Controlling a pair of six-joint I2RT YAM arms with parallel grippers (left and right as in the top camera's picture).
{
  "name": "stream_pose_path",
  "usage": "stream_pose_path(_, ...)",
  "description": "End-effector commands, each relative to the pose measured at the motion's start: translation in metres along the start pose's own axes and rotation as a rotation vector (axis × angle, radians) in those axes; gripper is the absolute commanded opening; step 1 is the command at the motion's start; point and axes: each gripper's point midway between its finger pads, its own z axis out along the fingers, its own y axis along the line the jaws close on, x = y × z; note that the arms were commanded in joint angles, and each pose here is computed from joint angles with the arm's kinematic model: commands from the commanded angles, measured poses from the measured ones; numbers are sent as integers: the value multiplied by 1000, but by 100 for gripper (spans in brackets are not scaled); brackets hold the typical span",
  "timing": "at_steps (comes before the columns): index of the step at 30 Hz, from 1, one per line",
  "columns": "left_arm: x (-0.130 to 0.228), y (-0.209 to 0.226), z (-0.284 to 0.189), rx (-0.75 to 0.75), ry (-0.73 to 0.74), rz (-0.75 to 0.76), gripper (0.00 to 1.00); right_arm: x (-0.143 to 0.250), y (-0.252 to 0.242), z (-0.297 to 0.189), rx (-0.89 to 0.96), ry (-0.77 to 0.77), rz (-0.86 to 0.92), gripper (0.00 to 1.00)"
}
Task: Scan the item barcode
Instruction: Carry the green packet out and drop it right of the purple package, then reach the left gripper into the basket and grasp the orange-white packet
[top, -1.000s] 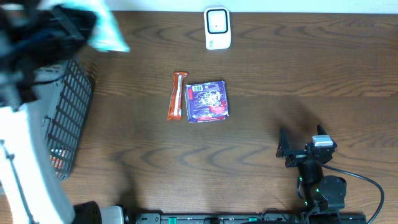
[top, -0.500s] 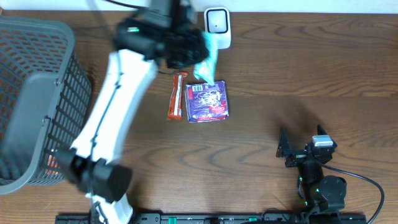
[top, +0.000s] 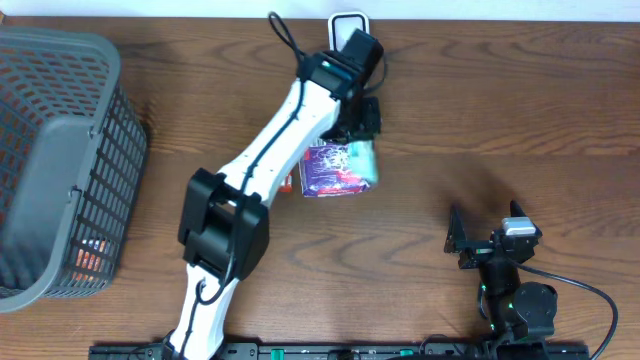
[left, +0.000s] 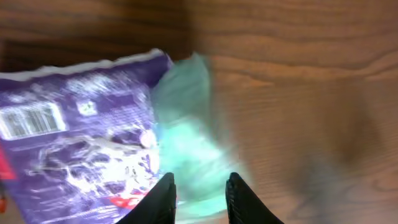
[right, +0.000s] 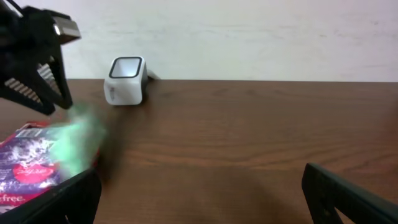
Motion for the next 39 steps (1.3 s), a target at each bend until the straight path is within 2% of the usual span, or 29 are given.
stream_pose_path(1, -2, -1, -1, -7, -18, 0, 37, 1, 0, 0, 1, 1, -15, 99)
stream_pose_path(6, -13, -7, -23, 58, -44, -12, 37, 1, 0, 0, 1, 1, -15, 99)
stream_pose_path(10, -30, -1, -67, 117, -119, -14, 41, 1, 0, 0, 1, 2, -15, 99)
stream_pose_path(16, -55, 35, -178, 145, -364, 129, 56, 1, 0, 0, 1, 1, -15, 99)
stream_pose_path(19, -63, 70, -251, 130, -540, 89, 56, 1, 0, 0, 1, 2, -15, 99)
stream_pose_path(22, -60, 126, -324, 44, -728, -20, 56, 1, 0, 0, 1, 2, -15, 99)
stream_pose_path(25, -41, 198, -389, -122, -898, -185, 57, 1, 0, 0, 1, 1, -15, 99)
stream_pose_path(27, -18, 251, -424, -261, -976, -324, 69, 1, 0, 0, 1, 1, -15, 99)
stream_pose_path(29, 8, 296, -444, -383, -999, -455, 72, 1, 0, 0, 1, 1, -15, 99)
stream_pose_path(32, 47, 348, -451, -506, -959, -647, 83, 1, 0, 0, 1, 2, -15, 99)
stream_pose_path(36, 83, 398, -432, -513, -899, -980, 94, 1, 0, 0, 1, 1, -15, 99)
stream_pose_path(39, 99, 422, -407, -519, -804, -1116, 95, 1, 0, 0, 1, 2, -15, 99)
